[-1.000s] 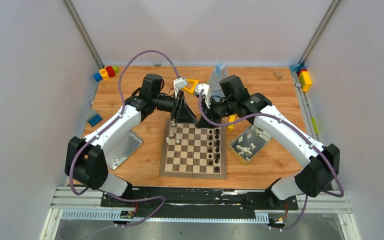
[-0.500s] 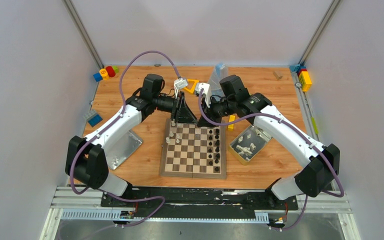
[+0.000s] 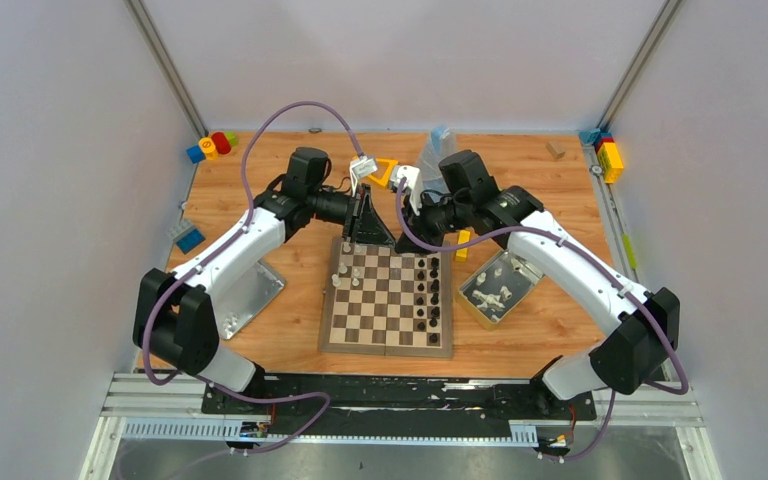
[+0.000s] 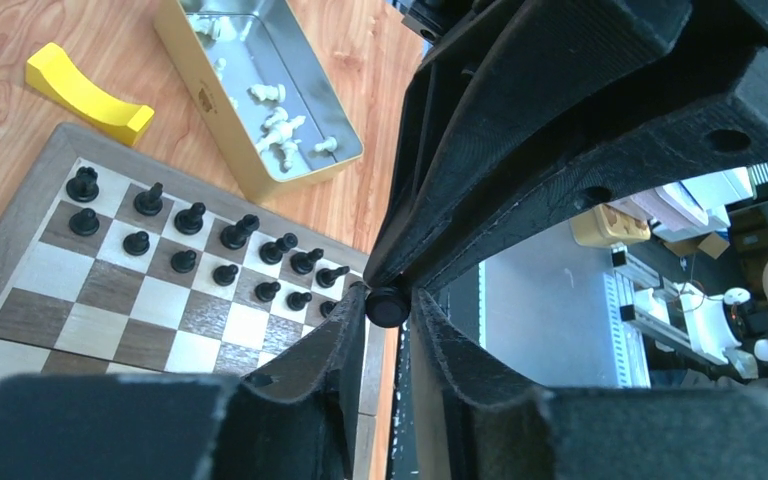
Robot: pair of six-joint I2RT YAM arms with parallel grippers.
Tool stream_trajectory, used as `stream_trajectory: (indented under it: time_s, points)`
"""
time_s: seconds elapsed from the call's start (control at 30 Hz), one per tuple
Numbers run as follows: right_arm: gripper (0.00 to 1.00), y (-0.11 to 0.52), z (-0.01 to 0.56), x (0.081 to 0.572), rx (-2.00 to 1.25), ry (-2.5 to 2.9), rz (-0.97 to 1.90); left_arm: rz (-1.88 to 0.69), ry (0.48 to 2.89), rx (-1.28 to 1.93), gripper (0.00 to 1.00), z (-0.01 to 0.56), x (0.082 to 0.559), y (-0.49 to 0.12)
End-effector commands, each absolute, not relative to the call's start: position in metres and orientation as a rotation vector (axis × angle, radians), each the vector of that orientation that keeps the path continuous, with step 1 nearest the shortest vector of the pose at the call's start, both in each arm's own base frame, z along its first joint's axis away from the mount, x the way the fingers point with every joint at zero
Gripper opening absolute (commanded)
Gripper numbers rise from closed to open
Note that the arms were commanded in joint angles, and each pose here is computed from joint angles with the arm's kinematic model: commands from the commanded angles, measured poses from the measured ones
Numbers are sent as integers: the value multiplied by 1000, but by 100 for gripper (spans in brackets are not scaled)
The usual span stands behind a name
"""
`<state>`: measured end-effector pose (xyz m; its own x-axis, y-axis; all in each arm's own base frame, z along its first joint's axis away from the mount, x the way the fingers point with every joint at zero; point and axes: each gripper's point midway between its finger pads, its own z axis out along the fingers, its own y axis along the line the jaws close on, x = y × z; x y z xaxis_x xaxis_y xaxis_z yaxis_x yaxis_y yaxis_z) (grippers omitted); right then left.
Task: Set up the chess pieces on the board
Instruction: Place the chess piece on the chessboard.
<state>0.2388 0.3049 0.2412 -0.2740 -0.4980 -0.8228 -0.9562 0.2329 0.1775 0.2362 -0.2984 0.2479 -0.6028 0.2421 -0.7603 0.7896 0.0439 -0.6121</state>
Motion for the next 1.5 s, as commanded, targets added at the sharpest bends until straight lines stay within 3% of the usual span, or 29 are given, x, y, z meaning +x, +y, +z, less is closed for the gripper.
stream_trajectory:
  time_s: [0.0, 0.3, 0.4, 0.57, 0.67, 0.9, 1.13, 1.47]
  points:
    - [5, 316, 255, 238, -1341, 1789, 945, -1604, 1807, 1078, 26, 264, 236, -306]
    - [11, 314, 259, 240, -1330, 1785, 921, -1591, 1802, 1080, 7, 263, 235, -304]
    - [20, 311, 261, 243, -1319, 1784, 893, -1573, 1799, 1076, 0, 262, 234, -303]
    - [39, 307, 262, 247, -1297, 1794, 864, -1534, 1784, 1046, 0, 263, 234, -300]
    - [45, 303, 264, 249, -1272, 1803, 871, -1513, 1778, 1032, 0, 261, 234, -299]
    - [45, 284, 290, 270, -1104, 1793, 984, -1481, 1761, 907, 0, 269, 246, -287]
    - [44, 277, 309, 285, -927, 1823, 1304, -1502, 1725, 685, 0, 281, 267, -273]
    - [43, 298, 287, 288, -853, 1909, 1644, -1543, 1640, 550, 0, 292, 277, -266]
